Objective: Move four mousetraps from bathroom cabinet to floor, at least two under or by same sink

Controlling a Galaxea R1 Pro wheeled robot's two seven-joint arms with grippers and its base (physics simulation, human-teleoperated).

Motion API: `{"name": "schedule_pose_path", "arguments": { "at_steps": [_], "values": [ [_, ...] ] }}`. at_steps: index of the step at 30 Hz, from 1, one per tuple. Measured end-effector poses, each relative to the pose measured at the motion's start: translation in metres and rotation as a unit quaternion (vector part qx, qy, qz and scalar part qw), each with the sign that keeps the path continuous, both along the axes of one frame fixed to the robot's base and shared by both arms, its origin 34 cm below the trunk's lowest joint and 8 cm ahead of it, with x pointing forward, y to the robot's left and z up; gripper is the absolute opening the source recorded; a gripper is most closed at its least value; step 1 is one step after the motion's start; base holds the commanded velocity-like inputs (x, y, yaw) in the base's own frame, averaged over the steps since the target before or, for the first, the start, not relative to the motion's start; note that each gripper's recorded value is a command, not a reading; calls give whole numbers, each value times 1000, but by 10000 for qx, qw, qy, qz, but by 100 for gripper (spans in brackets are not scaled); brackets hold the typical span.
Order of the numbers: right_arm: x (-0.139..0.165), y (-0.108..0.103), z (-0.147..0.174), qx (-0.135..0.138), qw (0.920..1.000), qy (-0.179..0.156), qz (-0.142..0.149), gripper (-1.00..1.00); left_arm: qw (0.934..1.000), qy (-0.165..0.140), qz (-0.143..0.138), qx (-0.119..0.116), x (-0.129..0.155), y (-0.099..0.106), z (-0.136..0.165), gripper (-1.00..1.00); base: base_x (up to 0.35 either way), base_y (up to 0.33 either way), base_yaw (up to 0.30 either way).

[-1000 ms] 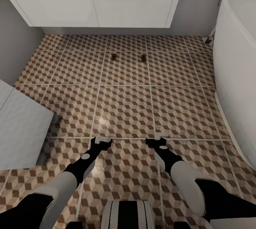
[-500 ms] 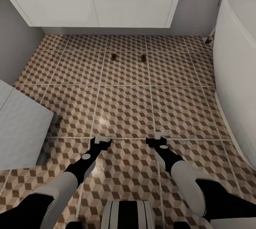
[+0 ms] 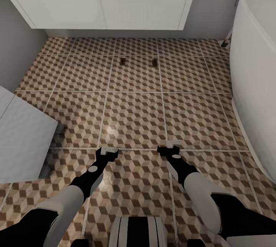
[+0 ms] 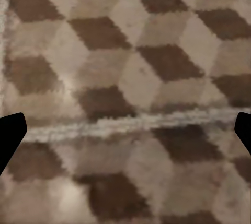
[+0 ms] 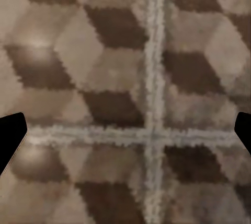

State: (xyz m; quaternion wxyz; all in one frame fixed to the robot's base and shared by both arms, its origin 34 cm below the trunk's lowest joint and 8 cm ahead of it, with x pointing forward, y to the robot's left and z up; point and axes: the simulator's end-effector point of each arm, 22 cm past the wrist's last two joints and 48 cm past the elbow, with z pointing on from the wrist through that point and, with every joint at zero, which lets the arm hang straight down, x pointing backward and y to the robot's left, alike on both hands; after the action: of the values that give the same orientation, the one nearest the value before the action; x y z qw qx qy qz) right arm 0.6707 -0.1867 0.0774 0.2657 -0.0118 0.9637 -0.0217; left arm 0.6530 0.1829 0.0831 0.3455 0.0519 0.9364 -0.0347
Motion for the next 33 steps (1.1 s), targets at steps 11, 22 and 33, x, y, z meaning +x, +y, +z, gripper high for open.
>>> {"name": "schedule_pose_path", "arguments": {
  "at_steps": [11,22,33],
  "values": [
    [9,-2,5,-72,9999,-55,58,100,9994,15,331,-137,2,5,1,100,0,0,0],
    [24,-4,28,-102,9997,-230,69,100,9984,-159,494,-226,17,7,23,100,0,0,0],
    [40,-6,57,-125,9989,-451,66,100,9977,-375,515,-246,33,8,51,100,0,0,0]
  ]
}}
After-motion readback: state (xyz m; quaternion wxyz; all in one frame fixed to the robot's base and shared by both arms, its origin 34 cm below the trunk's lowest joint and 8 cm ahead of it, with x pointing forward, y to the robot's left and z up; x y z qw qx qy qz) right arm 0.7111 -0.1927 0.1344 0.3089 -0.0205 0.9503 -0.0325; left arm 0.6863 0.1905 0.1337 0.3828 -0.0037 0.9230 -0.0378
